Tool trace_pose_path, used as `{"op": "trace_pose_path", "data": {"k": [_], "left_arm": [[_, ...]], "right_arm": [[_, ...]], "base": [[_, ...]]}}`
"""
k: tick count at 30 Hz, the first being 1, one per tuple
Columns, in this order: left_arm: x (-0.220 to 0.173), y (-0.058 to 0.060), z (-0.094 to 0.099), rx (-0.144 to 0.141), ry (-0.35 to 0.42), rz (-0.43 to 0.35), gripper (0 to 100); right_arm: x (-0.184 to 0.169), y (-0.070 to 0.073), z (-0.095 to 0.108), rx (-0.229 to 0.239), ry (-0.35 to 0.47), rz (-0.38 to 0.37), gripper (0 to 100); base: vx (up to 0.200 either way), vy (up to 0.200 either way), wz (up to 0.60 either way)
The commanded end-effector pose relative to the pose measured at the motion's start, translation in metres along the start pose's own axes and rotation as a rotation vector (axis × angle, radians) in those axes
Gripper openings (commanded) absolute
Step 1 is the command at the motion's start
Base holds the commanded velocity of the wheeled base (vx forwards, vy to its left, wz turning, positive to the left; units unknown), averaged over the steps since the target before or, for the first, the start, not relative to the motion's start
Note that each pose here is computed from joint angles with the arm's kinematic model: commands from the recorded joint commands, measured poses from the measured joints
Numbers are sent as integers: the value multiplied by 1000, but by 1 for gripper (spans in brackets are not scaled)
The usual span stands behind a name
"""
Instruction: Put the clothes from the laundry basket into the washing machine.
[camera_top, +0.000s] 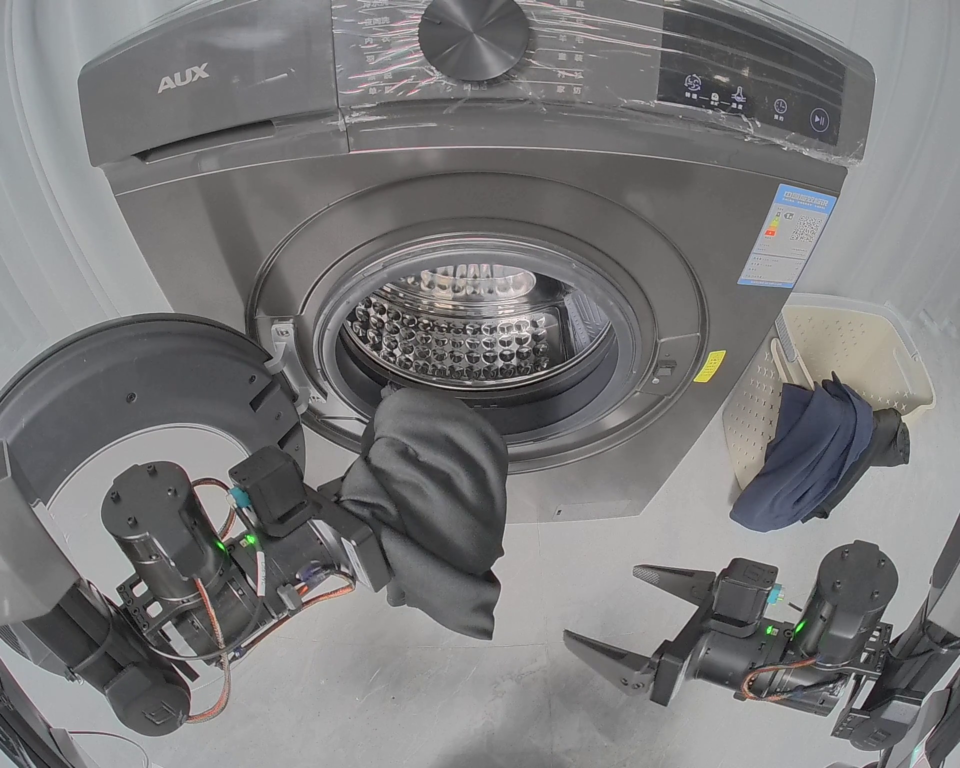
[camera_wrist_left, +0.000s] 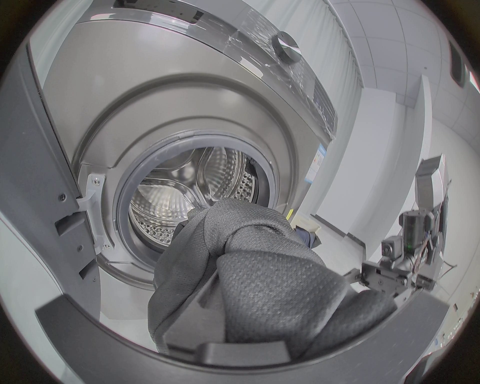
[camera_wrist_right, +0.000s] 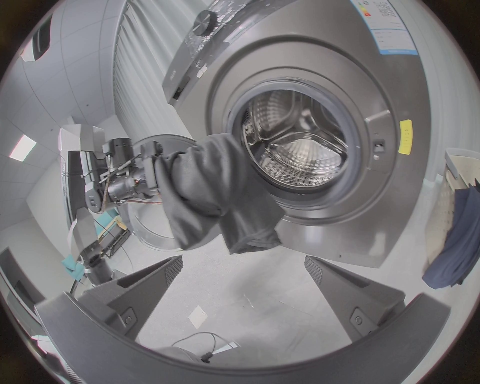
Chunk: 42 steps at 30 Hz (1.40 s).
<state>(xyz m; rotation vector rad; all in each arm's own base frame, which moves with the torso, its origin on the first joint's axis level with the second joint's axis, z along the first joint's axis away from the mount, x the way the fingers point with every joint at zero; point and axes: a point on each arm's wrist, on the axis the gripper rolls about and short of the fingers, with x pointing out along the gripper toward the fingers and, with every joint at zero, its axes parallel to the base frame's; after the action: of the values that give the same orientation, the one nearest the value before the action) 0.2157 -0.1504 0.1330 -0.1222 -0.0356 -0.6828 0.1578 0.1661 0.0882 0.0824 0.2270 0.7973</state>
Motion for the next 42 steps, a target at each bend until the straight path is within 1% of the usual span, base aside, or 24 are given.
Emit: {"op": "trace_pose_path", "data": {"k": [1,7,12,15,21,24,29,33,37,42], "left_arm": [[-3,1,-13,27,57,9,0],[-7,2,-17,27,80,12,0],[-13,2,-22,25,112,17,0],[-14,2,-20,27,103,16,0],[-13,2,-21,27,109,16,0],[-13,2,-22,28,110,16,0],[-13,2,-23,28,115,17,0],[-13,2,-25,25,123,14,0],[-13,2,-25,27,126,13,0],[-13,1,-27,43,134,9,0]], "right_arm": [[-7,-16,-9,9,52,-66,100],[-7,-15,-10,12,56,-67,100],[-2,-22,-16,19,85,-93,100],[-2,-24,-16,23,85,-102,100],[-2,-24,-16,23,81,-105,100],[-2,-27,-15,25,76,-116,100],[-1,-29,-11,25,54,-125,100],[-1,-30,-10,26,54,-129,100],[-1,-30,-10,26,51,-127,100],[0,-30,-10,26,49,-127,100]], "base": [[0,0,0],[0,0,0],[0,0,0],[0,0,0],[200,0,0],[200,0,0],[0,0,0],[0,0,0],[150,0,0],[0,0,0]]}}
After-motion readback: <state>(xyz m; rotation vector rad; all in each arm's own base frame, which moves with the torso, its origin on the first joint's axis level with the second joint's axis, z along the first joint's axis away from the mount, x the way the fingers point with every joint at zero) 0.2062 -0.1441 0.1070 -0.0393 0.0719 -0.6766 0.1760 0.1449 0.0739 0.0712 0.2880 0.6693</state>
